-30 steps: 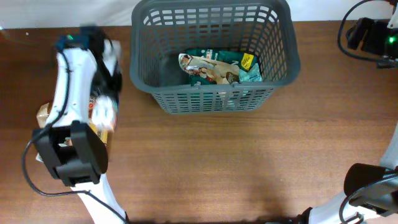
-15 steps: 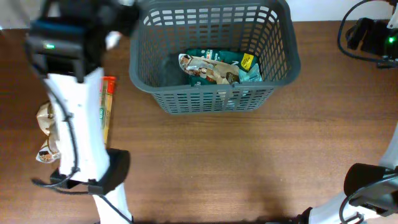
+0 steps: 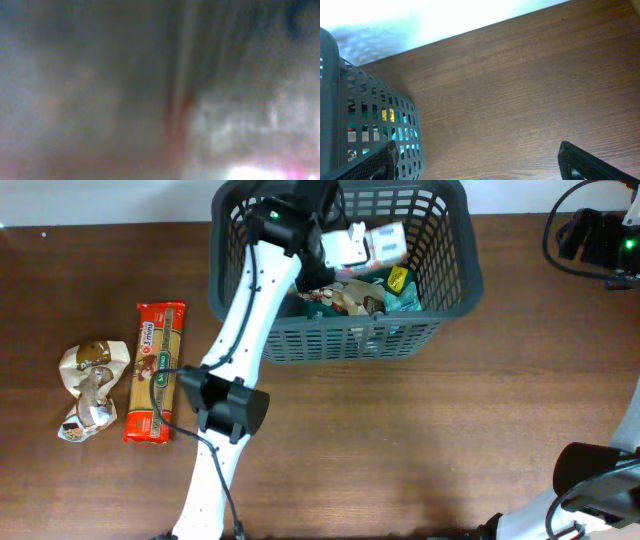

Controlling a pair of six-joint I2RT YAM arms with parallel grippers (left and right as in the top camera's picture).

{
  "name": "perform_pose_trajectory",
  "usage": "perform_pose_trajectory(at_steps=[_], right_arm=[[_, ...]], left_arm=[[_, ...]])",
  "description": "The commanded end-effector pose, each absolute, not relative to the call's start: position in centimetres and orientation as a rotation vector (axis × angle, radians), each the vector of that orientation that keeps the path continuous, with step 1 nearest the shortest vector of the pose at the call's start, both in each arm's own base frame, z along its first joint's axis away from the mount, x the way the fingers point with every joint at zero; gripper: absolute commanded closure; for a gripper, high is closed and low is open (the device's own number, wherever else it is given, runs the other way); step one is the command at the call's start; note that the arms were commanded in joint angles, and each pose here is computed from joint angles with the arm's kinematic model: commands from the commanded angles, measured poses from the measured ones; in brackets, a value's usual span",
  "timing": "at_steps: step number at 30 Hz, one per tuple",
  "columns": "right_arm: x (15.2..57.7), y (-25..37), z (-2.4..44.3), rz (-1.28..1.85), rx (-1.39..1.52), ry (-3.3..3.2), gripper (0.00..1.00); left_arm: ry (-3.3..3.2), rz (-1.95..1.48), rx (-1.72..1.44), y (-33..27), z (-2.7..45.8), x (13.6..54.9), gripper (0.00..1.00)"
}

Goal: Pack container
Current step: 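Lift the tissue packs with the left gripper into the basket, release, then lower the left gripper onto the San Remo spaghetti pack and grasp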

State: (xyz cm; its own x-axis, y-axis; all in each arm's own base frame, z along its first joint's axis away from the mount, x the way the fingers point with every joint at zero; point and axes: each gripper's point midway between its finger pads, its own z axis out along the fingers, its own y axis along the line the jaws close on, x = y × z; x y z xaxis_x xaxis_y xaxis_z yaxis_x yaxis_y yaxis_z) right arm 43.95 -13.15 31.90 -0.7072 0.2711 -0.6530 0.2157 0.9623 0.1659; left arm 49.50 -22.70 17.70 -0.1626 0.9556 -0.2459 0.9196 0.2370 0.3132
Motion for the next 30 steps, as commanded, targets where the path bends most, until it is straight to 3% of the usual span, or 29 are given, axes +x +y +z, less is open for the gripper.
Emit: perform_pose_trajectory(at_steps=[1,2,3,8,12,19,23,30], right_arm=[[44.1,-13.0,31.7,0.108,0.339,2.386,0.01],[44.1,-13.0,31.7,0.108,0.339,2.386,0.01],[44.1,-13.0,31.7,0.108,0.339,2.386,0.01],[44.1,-13.0,31.7,0.108,0.339,2.386,0.01],[44.1,-13.0,31.7,0.108,0.339,2.386,0.01],[44.1,-13.0,31.7,0.108,0.339,2.386,0.01],[44.1,-13.0,31.7,0.108,0.339,2.386,0.01],[44.1,-13.0,31.7,0.108,0.339,2.386,0.01]], left_arm=[[2.148,0.217,1.57,-21.8,21.6,49.6,0.13],[2.196,0.302,1.475,-20.5,22.9,49.7,0.02],[2.212,0.344,1.427,-19.7,24.0,49.5,0.0],[2.152,0.392,1.316,-17.0,31.7,46.1,0.01],[2.083,0.428,1.1,-11.9,40.7,40.8,0.0],[2.113,0.443,0.673,-0.1,47.1,33.4,0.01],[2.276,0.508,0.494,6.0,42.3,31.1,0.0],[2.749,0.254,0.119,11.5,21.5,31.6,0.01]])
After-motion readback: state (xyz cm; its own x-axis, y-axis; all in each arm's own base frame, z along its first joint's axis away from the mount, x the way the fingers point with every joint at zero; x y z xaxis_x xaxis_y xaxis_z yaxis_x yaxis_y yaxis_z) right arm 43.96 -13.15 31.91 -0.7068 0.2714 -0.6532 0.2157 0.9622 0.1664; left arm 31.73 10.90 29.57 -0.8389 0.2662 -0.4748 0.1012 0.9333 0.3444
